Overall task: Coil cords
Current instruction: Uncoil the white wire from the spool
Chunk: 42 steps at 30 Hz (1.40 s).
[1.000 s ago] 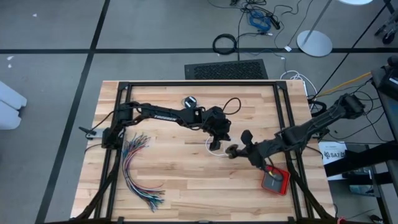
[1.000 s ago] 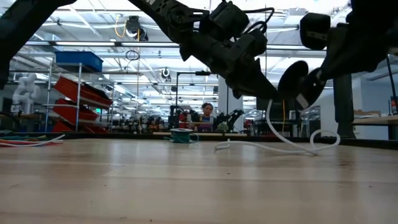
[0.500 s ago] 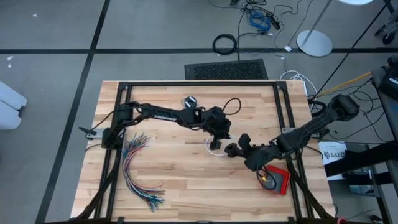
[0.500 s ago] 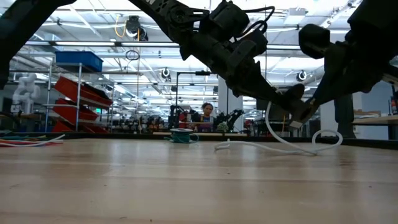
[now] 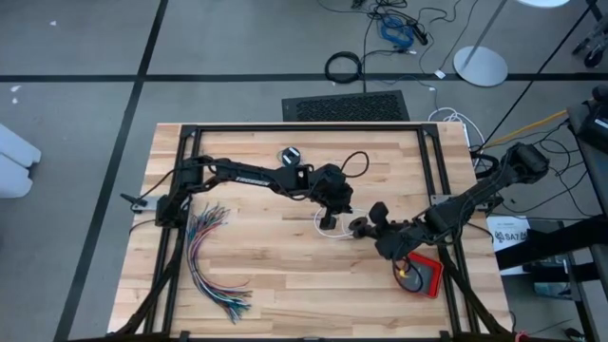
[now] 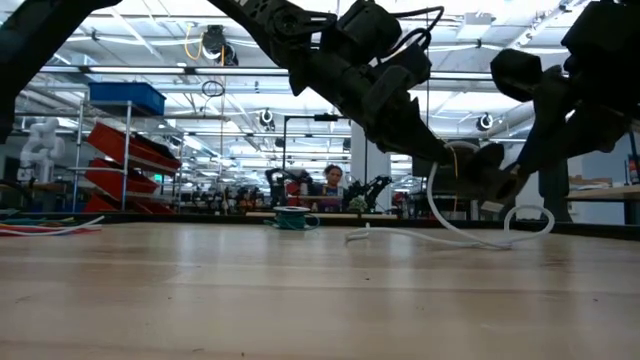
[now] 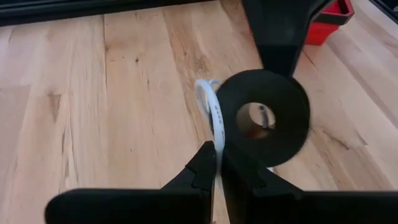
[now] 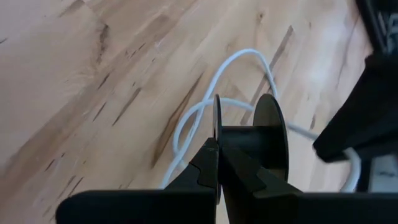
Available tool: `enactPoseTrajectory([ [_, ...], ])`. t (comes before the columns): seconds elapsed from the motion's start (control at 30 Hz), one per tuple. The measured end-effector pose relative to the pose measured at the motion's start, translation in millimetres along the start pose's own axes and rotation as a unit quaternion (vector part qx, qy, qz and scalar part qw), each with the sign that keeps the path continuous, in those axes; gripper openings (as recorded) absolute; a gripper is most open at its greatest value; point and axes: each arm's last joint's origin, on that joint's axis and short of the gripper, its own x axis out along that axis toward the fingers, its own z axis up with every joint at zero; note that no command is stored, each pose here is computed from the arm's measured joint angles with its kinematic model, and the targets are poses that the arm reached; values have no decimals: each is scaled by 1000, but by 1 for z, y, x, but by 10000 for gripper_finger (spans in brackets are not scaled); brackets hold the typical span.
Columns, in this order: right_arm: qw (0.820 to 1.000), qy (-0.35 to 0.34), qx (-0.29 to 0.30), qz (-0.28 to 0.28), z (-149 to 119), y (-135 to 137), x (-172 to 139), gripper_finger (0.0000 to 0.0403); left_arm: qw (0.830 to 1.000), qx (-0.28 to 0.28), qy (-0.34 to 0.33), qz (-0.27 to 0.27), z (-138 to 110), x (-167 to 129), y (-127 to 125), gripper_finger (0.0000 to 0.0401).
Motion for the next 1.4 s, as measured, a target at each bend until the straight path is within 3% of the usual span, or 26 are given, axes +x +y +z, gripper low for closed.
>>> enactPoseTrajectory([
  [0.5,994,9,109,31,-5,-4,4,0,999,20,-27,-2,18,-9,-8,21],
  [1.4,969,25,247,6,-15,-29,15,0,994,83,-70,-10,35,-4,-37,21],
])
